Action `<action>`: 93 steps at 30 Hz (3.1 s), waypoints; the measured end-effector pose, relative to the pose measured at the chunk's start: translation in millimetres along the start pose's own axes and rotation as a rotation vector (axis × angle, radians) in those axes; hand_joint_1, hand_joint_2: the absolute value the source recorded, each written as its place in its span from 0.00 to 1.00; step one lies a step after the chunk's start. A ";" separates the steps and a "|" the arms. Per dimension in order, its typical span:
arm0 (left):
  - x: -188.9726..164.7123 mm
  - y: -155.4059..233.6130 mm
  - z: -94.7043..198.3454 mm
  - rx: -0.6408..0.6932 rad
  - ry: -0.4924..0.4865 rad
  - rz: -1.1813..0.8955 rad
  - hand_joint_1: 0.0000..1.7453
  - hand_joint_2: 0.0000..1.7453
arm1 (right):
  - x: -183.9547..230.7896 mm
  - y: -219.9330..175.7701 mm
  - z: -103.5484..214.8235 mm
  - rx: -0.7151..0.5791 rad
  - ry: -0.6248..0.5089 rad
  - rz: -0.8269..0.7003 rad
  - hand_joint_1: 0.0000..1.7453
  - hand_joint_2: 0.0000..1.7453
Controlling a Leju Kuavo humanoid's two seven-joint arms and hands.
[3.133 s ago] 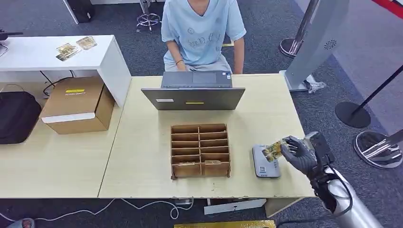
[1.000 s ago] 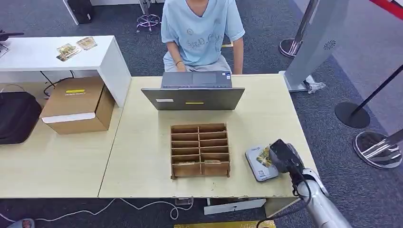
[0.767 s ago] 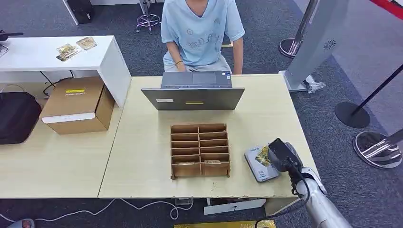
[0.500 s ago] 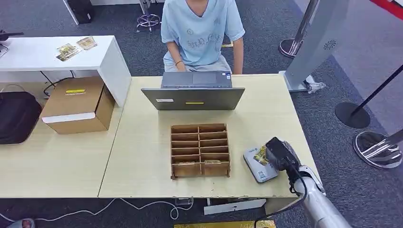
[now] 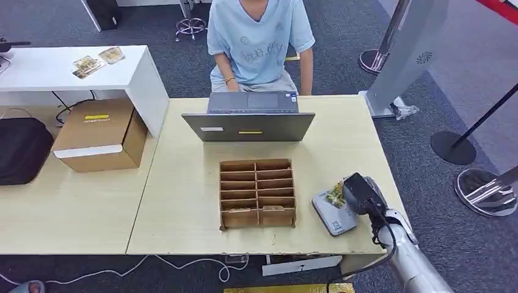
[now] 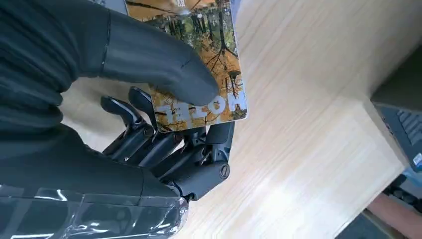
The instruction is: Pass the card to the sensor for recognition and then transmit it.
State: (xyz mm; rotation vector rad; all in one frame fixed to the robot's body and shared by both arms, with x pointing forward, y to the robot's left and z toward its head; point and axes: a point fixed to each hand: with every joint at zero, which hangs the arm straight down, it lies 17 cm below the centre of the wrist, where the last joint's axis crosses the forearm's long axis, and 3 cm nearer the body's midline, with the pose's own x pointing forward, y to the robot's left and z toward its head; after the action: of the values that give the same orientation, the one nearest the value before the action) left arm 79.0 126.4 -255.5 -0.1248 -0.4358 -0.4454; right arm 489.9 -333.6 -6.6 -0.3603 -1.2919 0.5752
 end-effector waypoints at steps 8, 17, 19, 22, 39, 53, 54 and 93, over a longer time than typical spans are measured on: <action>-6.9 7.6 0.1 -0.098 -0.085 -0.685 0.00 0.00 | 12.3 -39.1 1.6 -0.176 -0.060 -0.148 1.00 1.00; 10.0 28.3 -7.1 -0.171 -0.149 -1.267 0.00 0.00 | 20.0 -81.5 18.5 -0.367 -0.121 -0.224 1.00 1.00; 18.9 34.3 -10.0 -0.169 -0.156 -1.379 0.00 0.00 | 23.7 -92.0 23.4 -0.422 -0.144 -0.207 1.00 1.00; 32.9 40.2 -13.5 -0.166 -0.166 -1.514 0.00 0.00 | 30.8 -103.8 30.0 -0.488 -0.179 -0.179 1.00 1.00; 62.9 72.7 -19.6 -0.190 -0.055 -1.891 0.00 0.00 | 96.5 -134.2 66.7 -0.774 -0.385 0.067 1.00 1.00; 48.2 78.6 -17.4 -0.182 0.020 -1.784 0.00 0.00 | 138.0 -121.0 88.4 -0.810 -0.528 0.285 1.00 1.00; 45.6 78.5 -17.0 -0.182 0.027 -1.767 0.00 0.00 | 144.6 -116.9 90.3 -0.806 -0.549 0.331 1.00 1.00; 11.6 79.5 -11.2 -0.161 0.113 -1.447 0.00 0.00 | 250.8 -57.3 107.9 -0.829 -0.666 0.952 1.00 1.00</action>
State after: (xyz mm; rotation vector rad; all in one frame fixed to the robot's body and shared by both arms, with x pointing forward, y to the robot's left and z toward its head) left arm 127.8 190.8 -262.3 0.0882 -0.3172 -1.9015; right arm 438.4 -239.9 251.1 -1.6301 -1.9557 0.9753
